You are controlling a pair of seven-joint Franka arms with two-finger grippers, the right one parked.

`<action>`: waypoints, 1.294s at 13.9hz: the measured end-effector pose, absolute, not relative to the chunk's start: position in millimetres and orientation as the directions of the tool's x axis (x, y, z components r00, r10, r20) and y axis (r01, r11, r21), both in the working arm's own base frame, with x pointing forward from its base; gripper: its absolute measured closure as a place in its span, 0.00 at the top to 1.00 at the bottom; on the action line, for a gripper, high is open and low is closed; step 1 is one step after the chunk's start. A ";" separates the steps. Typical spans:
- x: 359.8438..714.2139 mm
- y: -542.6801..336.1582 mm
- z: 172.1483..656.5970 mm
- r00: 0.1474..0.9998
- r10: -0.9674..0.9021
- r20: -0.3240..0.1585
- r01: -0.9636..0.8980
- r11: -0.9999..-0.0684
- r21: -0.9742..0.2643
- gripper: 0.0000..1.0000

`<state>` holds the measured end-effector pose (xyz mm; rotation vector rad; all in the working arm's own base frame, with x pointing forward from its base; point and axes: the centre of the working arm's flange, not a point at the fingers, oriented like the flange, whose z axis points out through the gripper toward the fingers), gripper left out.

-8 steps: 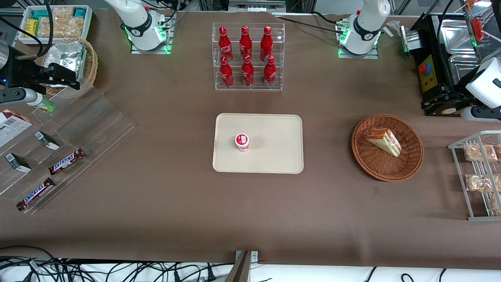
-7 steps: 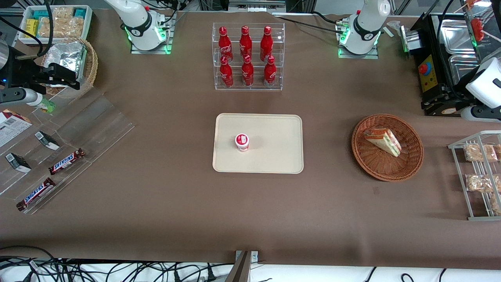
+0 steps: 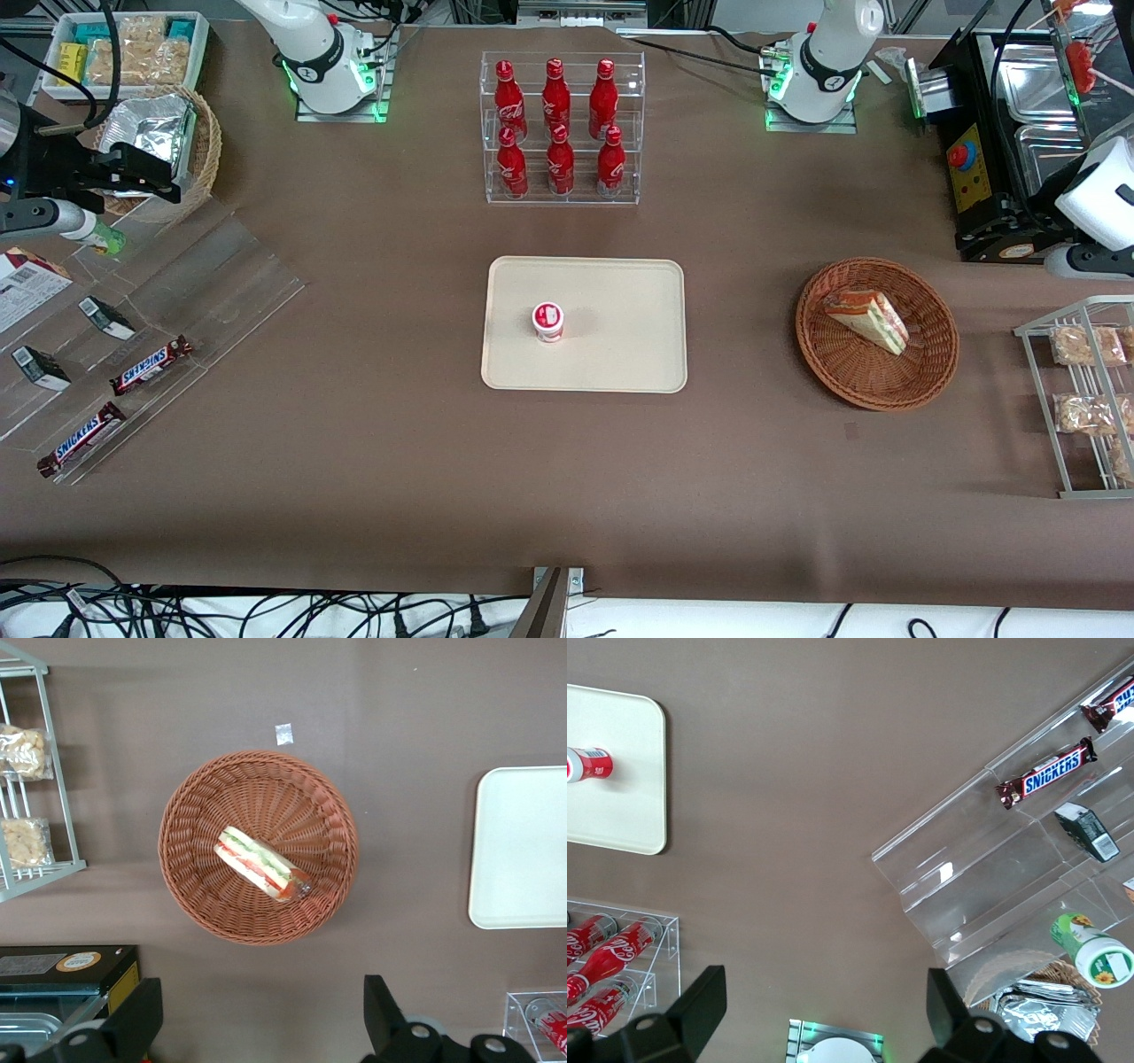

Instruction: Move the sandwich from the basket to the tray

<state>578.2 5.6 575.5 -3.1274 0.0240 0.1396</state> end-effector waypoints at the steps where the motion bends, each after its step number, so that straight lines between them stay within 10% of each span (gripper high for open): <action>1: 579.9 7.0 568.9 0.995 0.003 -0.101 0.002 -1.000 -0.012 1.00; 7: 583.1 28.1 500.5 0.970 0.205 -0.132 0.202 -0.979 -0.037 1.00; 18: 562.5 20.9 372.4 0.754 0.657 0.002 0.656 -0.752 -0.064 1.00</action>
